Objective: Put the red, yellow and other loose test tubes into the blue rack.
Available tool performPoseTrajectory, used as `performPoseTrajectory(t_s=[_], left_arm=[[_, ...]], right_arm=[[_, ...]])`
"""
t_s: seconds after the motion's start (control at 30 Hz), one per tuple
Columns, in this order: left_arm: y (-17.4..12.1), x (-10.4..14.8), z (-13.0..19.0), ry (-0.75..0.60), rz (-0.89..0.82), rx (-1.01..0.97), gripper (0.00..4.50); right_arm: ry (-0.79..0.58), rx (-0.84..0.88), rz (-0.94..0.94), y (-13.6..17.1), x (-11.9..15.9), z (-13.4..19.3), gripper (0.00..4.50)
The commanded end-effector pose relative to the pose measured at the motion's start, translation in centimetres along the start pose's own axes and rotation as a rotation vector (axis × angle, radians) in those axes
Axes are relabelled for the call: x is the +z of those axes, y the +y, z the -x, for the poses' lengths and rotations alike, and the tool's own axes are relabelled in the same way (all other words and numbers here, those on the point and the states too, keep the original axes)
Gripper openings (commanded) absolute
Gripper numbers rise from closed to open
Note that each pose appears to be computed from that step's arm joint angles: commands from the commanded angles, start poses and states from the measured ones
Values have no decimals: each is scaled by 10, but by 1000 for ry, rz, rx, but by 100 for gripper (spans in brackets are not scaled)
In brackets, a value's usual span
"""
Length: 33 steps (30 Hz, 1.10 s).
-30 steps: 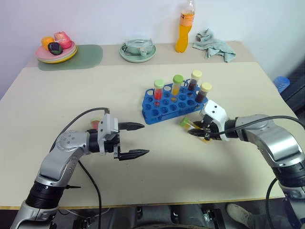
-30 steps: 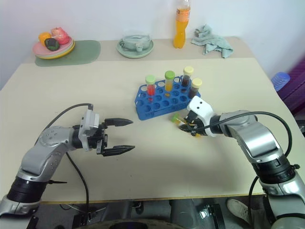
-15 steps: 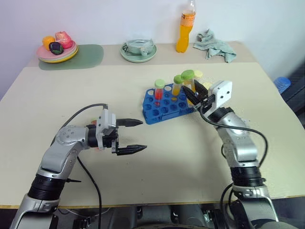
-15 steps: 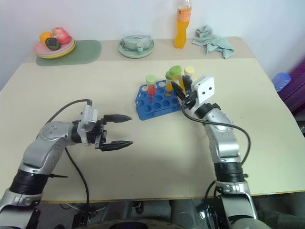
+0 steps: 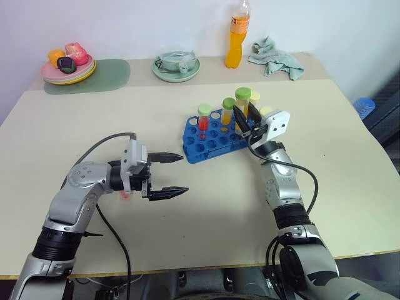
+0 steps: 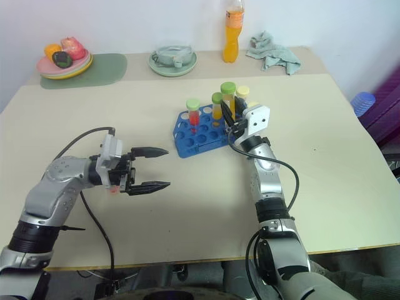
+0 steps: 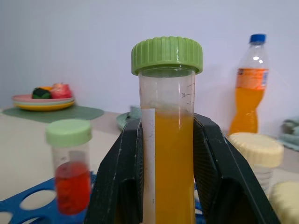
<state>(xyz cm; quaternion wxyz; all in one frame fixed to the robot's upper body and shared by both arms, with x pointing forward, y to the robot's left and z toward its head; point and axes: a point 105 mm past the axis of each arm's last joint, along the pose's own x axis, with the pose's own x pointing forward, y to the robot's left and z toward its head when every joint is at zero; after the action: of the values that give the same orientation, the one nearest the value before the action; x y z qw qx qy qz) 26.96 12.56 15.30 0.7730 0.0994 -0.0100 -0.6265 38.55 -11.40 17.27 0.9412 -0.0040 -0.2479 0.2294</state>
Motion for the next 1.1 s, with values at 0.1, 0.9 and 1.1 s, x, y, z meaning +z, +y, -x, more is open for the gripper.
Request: performPoseTrajectory(t_s=[0.1, 0.9, 1.1], left_arm=[[-2, 12, 6, -19, -40, 22, 450], [-6, 13, 10, -10, -31, 56, 450], [-5, 14, 7, -13, -32, 44, 450]], right_arm=[[-54, 23, -21, 8, 6, -3, 80], [13, -49, -103, 6, -23, 16, 80], [11, -59, -96, 3, -22, 19, 80]])
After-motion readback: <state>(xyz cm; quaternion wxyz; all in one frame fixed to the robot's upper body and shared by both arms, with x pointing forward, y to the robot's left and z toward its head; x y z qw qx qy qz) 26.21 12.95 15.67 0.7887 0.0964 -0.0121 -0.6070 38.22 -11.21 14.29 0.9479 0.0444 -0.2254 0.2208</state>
